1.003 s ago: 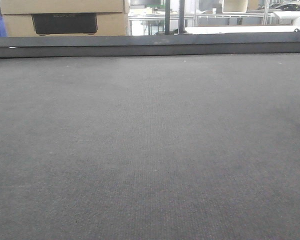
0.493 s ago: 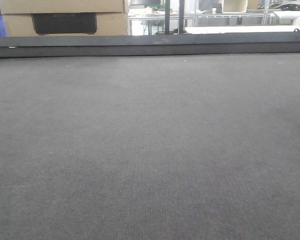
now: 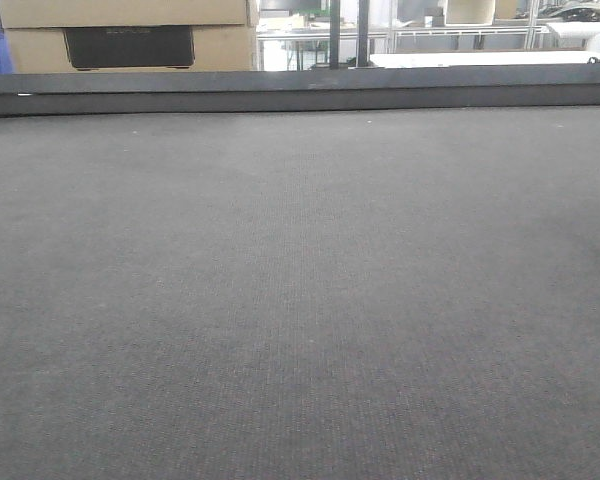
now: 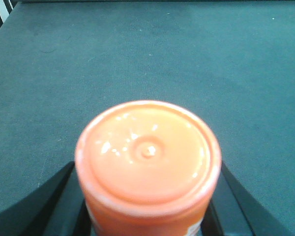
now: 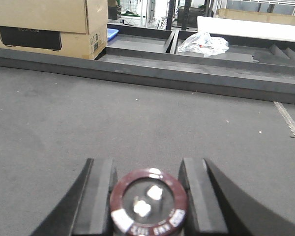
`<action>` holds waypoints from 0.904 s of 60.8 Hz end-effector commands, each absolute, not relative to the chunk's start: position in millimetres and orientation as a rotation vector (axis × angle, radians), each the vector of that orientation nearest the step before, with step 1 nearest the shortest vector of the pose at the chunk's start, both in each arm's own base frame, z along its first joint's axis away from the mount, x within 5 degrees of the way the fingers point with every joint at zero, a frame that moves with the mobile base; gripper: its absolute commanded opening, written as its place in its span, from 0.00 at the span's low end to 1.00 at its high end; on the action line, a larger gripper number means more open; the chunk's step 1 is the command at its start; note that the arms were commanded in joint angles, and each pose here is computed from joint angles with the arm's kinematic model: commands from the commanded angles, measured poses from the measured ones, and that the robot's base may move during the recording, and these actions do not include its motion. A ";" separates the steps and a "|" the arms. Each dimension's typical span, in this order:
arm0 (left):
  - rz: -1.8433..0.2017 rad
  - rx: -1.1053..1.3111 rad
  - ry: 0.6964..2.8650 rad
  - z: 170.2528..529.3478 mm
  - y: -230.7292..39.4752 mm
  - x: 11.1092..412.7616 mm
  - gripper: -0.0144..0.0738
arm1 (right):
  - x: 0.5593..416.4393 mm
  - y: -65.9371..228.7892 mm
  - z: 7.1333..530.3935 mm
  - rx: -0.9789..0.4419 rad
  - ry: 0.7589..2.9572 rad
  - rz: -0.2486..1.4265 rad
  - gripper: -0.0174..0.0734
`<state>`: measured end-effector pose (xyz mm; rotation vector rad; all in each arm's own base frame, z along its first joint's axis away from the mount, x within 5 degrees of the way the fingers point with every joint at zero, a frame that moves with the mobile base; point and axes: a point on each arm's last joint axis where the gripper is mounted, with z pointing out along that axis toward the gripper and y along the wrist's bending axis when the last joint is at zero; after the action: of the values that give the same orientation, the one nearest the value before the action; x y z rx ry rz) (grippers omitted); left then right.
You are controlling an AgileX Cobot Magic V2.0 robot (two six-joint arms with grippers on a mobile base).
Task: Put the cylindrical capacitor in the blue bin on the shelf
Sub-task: 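Drive the base to the shelf of blue bins holding both objects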
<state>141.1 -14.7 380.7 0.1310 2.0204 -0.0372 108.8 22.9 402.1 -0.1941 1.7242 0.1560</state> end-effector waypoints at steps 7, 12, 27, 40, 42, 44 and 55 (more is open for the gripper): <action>-0.046 0.128 1.996 384.0 -15.3 139.1 0.04 | 108.2 22.5 405.0 -0.194 1.692 0.150 0.16; -0.046 0.128 1.996 384.0 -15.3 139.1 0.04 | 108.2 22.5 405.0 -0.194 1.692 0.150 0.16; -0.046 0.128 1.996 384.0 -15.3 139.1 0.04 | 108.2 22.5 405.0 -0.194 1.692 0.150 0.16; -0.046 0.128 1.996 384.0 -15.3 139.1 0.04 | 108.2 22.5 405.3 -0.193 1.689 0.150 0.16; -0.046 0.128 1.996 384.0 -15.3 139.1 0.04 | 108.2 22.5 405.3 -0.193 1.689 0.150 0.16; -0.046 0.128 1.996 384.0 -15.3 139.1 0.04 | 108.2 22.5 405.3 -0.193 1.689 0.150 0.16; -0.049 0.127 1.997 383.9 -15.4 139.1 0.04 | 108.2 22.5 405.3 -0.193 1.689 0.150 0.16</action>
<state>140.5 -14.4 381.1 0.1323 2.0176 -0.0331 109.2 23.3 402.1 -0.1952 1.7240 0.1595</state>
